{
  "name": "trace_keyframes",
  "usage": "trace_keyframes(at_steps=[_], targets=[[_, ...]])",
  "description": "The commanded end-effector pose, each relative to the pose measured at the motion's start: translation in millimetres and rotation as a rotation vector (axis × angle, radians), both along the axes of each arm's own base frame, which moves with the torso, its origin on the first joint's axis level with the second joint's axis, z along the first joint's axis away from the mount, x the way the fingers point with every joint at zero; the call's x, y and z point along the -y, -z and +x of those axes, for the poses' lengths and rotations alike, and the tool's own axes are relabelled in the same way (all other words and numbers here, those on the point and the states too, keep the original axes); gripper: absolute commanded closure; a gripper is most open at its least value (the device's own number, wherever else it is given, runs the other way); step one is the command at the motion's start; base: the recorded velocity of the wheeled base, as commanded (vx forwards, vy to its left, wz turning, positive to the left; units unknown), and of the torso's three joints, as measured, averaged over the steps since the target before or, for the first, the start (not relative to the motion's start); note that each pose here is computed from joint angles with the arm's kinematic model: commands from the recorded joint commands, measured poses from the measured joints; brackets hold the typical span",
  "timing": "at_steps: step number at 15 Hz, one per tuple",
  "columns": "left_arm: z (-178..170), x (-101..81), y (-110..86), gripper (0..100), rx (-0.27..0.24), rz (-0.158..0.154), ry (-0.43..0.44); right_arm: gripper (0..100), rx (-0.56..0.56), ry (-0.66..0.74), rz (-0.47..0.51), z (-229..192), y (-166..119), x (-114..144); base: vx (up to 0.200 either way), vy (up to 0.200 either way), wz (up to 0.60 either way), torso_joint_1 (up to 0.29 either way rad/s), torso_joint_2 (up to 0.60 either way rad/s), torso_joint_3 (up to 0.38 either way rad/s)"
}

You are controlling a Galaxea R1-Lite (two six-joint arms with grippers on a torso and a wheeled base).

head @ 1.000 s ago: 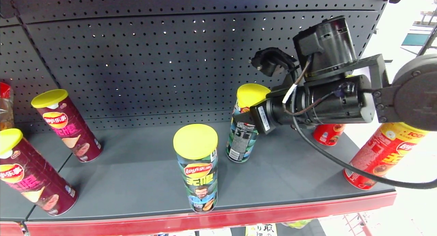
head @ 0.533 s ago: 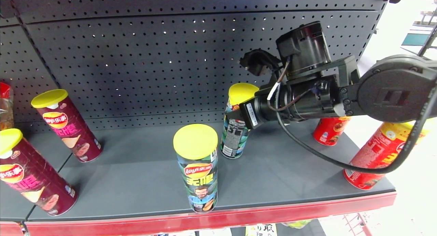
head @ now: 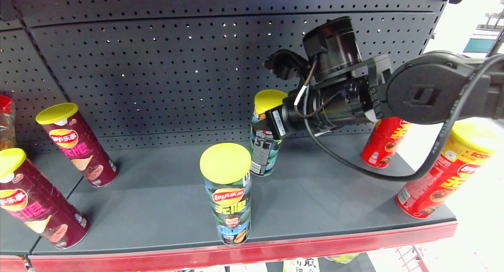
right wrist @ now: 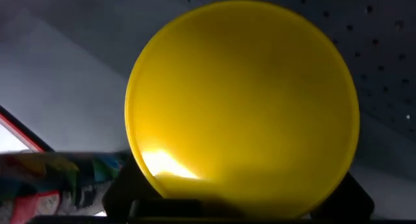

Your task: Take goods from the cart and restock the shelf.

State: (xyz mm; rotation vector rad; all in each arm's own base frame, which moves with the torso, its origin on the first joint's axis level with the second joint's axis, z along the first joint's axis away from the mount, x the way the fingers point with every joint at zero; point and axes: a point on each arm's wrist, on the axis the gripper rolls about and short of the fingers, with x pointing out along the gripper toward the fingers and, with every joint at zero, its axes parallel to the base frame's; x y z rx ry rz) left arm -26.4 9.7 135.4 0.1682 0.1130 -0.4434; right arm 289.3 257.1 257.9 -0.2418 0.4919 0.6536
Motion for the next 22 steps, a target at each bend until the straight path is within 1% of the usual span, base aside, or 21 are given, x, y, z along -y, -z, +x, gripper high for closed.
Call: trace_keyframes(at_steps=[1,8,11,18,19,22], targets=[[0.8,0.3,0.2,0,-0.007,0.003,0.0,100,0.007,-0.002,0.006,8.8,2.5,-8.4,0.0,0.0,0.0,0.0,0.0,0.0],[0.6,0.2,0.3,0,-0.006,0.003,0.0,100,-0.013,-0.029,-0.013,9.3,15.6,-24.2,0.0,0.0,0.0,0.0,0.0,0.0],[0.7,0.3,0.7,0,-0.011,0.005,0.0,100,-0.016,-0.032,-0.015,8.4,16.2,-25.0,0.0,0.0,0.0,0.0,0.0,0.0],[0.2,0.1,0.4,0,-0.007,0.003,0.0,100,-0.025,-0.042,-0.025,5.4,20.2,-28.2,0.0,0.0,0.0,0.0,0.0,0.0],[0.4,0.1,0.8,0,-0.008,0.004,0.0,0,-0.025,-0.042,-0.025,5.4,20.2,-28.2,0.0,0.0,0.0,0.0,0.0,0.0],[0.0,0.0,0.8,0,-0.006,0.003,0.0,0,-0.022,-0.04,-0.024,5.8,19.8,-28.5,0.0,0.0,0.0,0.0,0.0,0.0]])
